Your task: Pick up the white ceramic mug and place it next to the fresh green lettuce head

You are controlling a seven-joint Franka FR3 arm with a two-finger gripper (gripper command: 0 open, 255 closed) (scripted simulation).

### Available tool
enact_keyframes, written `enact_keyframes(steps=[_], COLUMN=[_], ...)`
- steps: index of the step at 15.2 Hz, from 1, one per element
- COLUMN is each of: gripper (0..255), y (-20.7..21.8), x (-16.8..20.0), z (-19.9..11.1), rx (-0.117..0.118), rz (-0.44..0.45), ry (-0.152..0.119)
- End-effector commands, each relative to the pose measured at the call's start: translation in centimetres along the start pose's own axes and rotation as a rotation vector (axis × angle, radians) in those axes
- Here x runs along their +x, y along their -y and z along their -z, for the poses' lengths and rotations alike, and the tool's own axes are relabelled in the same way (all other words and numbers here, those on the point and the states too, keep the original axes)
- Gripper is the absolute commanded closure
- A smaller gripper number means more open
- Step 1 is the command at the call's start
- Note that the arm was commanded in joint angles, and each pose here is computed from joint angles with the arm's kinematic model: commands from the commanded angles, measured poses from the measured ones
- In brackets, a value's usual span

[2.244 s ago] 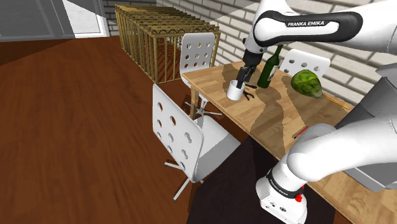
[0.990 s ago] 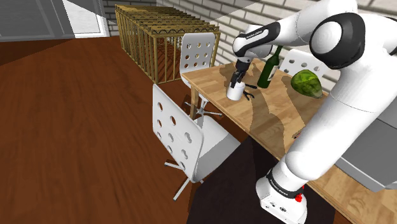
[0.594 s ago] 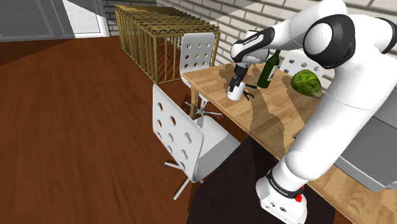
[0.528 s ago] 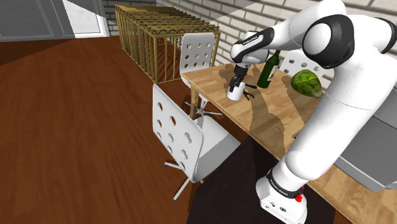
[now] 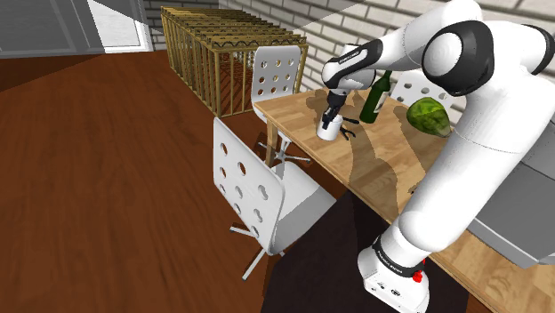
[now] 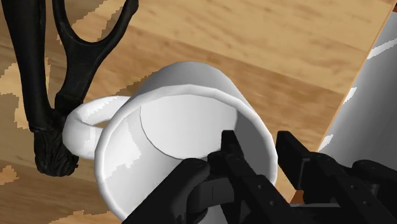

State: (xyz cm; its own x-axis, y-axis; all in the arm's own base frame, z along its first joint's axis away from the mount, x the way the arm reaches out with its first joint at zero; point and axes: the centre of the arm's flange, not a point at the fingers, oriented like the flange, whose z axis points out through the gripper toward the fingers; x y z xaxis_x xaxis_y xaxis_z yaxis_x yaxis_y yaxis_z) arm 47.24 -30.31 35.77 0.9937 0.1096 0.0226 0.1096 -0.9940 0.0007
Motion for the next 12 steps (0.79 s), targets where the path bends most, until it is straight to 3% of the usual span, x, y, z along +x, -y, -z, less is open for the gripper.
enact_keyframes(steps=[1,8,12], gripper=[255,255,255], y=[0.0,0.0,0.0], x=[0.0,0.0,0.0], z=[0.0,0.0,2.1], rx=[0.000,0.000,0.000], rz=[0.000,0.000,0.000], ry=[0.000,0.000,0.000])
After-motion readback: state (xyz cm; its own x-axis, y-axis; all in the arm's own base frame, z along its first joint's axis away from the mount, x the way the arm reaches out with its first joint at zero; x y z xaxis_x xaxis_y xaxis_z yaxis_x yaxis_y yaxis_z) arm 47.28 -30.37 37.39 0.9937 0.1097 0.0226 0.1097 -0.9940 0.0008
